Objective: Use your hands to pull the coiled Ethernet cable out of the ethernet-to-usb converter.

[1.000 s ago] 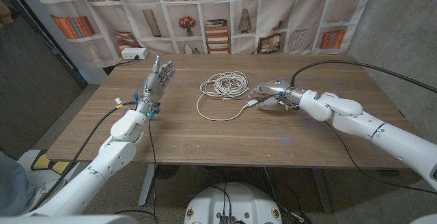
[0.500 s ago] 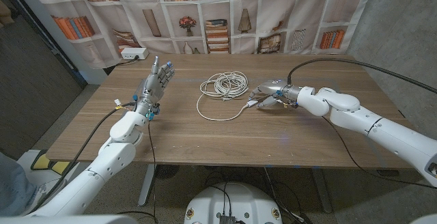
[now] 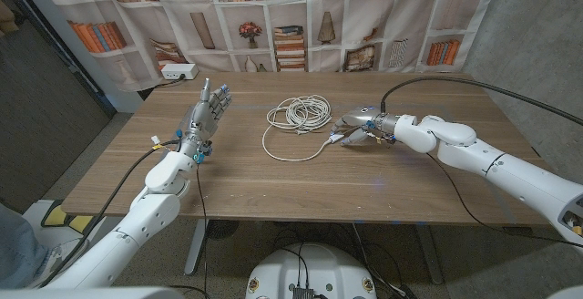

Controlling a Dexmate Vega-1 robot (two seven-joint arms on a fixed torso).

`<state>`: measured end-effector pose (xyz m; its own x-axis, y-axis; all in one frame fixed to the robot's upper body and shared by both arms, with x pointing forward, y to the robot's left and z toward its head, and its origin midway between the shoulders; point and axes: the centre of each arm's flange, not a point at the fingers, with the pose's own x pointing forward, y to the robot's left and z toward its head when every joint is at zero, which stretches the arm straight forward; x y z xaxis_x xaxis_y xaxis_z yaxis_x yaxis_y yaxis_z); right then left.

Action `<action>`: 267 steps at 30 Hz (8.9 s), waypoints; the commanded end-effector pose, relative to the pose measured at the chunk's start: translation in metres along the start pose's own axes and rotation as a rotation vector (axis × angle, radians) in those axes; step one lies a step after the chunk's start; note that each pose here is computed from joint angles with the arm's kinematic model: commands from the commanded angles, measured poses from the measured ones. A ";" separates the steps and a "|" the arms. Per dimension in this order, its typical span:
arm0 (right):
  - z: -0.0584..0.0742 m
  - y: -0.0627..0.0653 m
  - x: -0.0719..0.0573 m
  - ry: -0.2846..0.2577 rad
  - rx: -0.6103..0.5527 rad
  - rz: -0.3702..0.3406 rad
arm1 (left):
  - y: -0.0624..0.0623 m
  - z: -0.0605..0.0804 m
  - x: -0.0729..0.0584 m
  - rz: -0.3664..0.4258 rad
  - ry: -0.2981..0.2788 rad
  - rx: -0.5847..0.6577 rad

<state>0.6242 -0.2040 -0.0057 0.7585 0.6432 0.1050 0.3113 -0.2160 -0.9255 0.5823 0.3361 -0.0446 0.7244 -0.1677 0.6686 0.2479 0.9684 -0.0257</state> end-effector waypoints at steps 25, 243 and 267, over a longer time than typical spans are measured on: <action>-0.005 0.022 0.020 -0.080 -0.057 -0.070 | -0.002 0.003 -0.006 0.004 -0.008 -0.006; -0.009 -0.115 -0.037 0.041 0.953 -0.063 | -0.241 0.052 0.013 0.091 -0.806 1.774; -0.017 -0.103 -0.048 0.069 1.008 -0.073 | -0.260 0.054 0.026 0.084 -0.764 1.801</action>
<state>0.5643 -0.2187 0.0947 0.7946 0.5849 0.1628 -0.2324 0.5407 -0.8085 0.4989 0.0969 0.0176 0.1931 -0.5011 0.8436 -0.9601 0.0807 0.2677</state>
